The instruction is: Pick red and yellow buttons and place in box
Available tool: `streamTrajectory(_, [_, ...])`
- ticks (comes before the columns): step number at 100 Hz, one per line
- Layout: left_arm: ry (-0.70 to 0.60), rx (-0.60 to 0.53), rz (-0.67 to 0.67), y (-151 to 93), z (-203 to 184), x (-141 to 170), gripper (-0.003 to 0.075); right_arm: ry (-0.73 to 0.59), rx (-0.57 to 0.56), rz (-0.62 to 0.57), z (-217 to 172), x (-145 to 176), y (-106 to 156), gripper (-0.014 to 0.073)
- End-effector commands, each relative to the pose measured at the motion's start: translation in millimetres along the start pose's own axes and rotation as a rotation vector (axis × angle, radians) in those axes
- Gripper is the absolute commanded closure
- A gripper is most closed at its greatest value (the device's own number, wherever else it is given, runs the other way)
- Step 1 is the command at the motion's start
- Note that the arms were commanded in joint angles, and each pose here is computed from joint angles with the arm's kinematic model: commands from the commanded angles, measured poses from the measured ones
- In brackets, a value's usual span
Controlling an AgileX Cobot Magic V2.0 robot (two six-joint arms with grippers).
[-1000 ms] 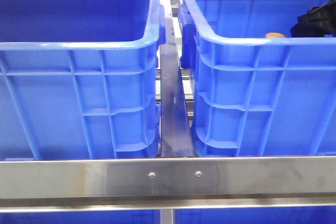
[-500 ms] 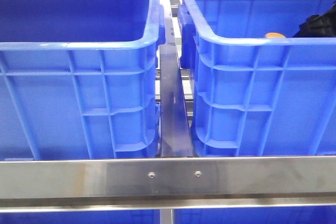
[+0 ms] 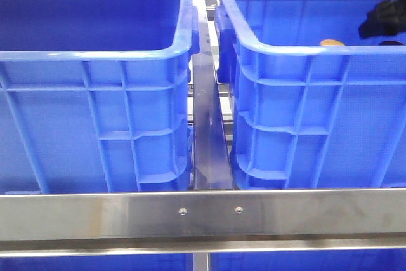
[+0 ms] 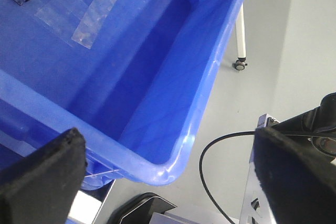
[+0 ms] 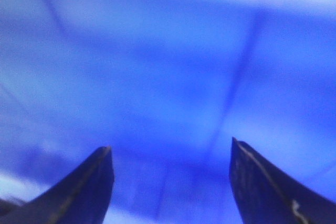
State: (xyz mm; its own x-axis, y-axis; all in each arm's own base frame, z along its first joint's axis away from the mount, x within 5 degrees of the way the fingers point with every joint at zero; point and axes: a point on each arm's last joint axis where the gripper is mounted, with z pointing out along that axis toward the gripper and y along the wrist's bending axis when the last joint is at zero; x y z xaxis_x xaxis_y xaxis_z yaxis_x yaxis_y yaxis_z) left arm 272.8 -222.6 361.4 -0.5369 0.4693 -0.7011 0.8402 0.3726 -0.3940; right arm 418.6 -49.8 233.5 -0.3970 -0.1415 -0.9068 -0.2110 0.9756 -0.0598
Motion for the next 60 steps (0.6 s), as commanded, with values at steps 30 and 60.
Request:
streamTrajectory(30, [-0.126,-0.004,0.022,-17,-18,-16,0.0126,-0.218,0.009,0.036,-76,-55,15,0.0321])
streamTrajectory(60, [-0.138,-0.028,0.027,-15,-19,-17,0.0327,-0.247,0.017,0.025,-135,-45,39,0.0664])
